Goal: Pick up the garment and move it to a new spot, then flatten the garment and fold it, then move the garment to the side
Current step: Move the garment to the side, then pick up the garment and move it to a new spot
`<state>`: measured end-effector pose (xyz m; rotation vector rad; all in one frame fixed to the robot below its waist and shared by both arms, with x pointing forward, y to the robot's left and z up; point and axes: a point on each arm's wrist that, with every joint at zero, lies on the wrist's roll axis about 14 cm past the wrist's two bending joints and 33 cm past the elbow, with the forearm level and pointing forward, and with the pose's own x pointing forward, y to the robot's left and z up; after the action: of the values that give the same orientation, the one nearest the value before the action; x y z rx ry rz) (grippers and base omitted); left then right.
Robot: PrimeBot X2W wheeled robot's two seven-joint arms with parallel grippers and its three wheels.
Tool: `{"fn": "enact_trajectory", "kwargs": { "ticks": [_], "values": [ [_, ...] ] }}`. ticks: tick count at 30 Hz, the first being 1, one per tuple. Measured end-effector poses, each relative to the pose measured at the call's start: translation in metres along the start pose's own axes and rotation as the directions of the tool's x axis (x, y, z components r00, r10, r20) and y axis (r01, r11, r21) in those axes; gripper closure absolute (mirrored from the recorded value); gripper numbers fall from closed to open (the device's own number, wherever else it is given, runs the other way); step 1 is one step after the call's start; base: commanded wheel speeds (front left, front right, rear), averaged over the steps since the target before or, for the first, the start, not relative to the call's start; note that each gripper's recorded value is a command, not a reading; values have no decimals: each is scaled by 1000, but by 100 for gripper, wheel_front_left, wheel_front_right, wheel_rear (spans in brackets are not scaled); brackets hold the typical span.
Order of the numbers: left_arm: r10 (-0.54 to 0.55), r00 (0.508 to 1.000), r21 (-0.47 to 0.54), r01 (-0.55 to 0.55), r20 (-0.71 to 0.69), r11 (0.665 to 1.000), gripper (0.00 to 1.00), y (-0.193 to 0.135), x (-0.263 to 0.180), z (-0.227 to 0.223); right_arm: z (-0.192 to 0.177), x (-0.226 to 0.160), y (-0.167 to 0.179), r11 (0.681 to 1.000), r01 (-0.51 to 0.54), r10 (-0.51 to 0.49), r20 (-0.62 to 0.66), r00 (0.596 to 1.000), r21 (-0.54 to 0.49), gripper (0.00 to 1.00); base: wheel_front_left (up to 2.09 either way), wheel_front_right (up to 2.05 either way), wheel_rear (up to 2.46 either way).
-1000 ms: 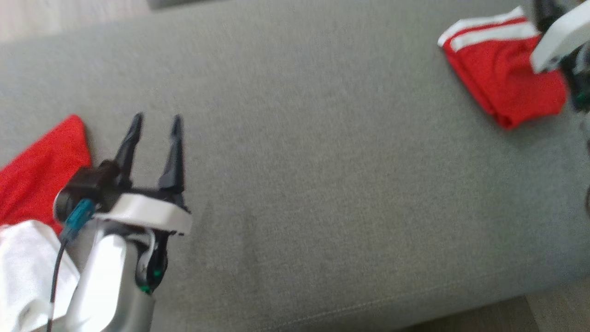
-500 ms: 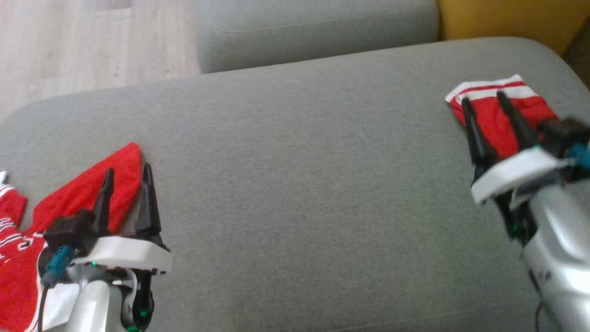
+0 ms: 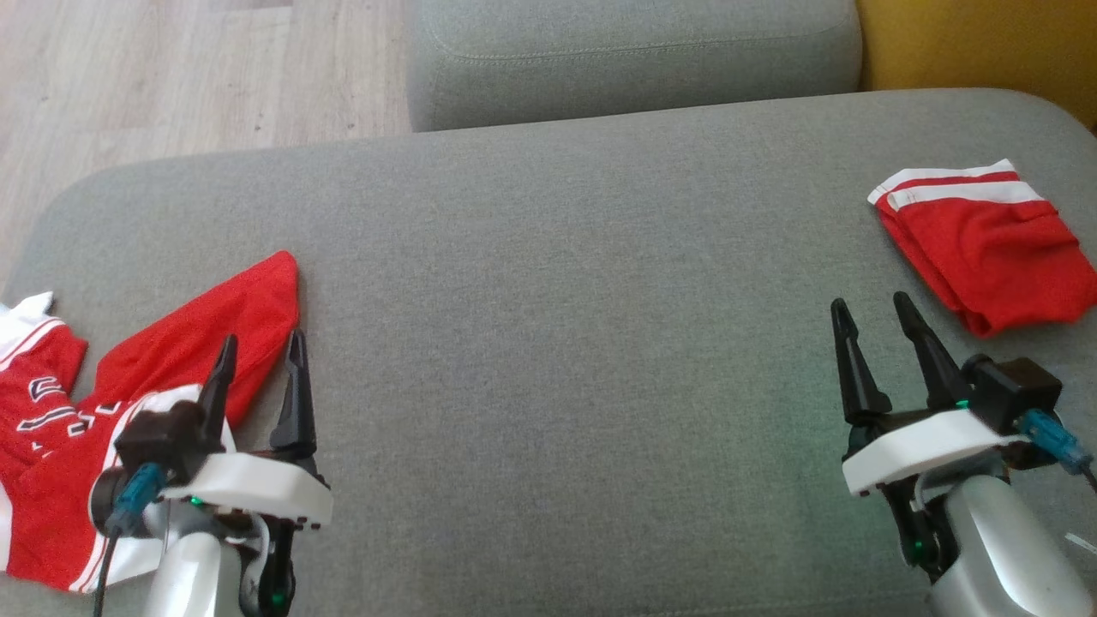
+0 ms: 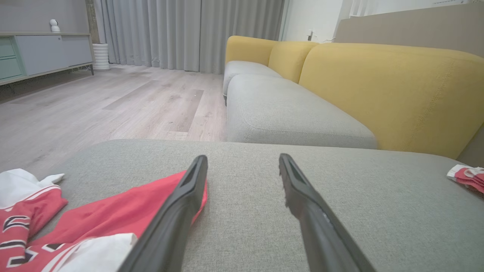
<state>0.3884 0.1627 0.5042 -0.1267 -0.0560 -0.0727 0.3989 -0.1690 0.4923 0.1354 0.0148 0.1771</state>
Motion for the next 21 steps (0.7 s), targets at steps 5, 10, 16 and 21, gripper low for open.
{"fn": "enact_trajectory", "kwargs": {
  "ticks": [5, 10, 16, 21],
  "values": [
    [-16, 1000, 4, 16, -5, 1000, 0, -2, 1, -2, 1, -1, 1, 1000, -2, 2, 4, 1000, -15, 0, 0, 0, 0],
    [-20, 1000, 7, 20, -5, 1000, 0, -4, 1, -2, 1, -1, 1, 1000, -1, 1, 5, 1000, -22, 0, 0, 0, 0],
    [10, 1000, 3, -10, 1, 1000, 0, 6, -5, 0, 2, 6, 12, 999, -36, 37, 9, 999, -28, 0, 0, 0, 0],
    [88, 996, 21, -88, 4, 996, 0, 31, -19, 3, 3, 18, 49, 992, -123, 123, 19, 992, -4, 0, 0, 0, 0]
  ]
}}
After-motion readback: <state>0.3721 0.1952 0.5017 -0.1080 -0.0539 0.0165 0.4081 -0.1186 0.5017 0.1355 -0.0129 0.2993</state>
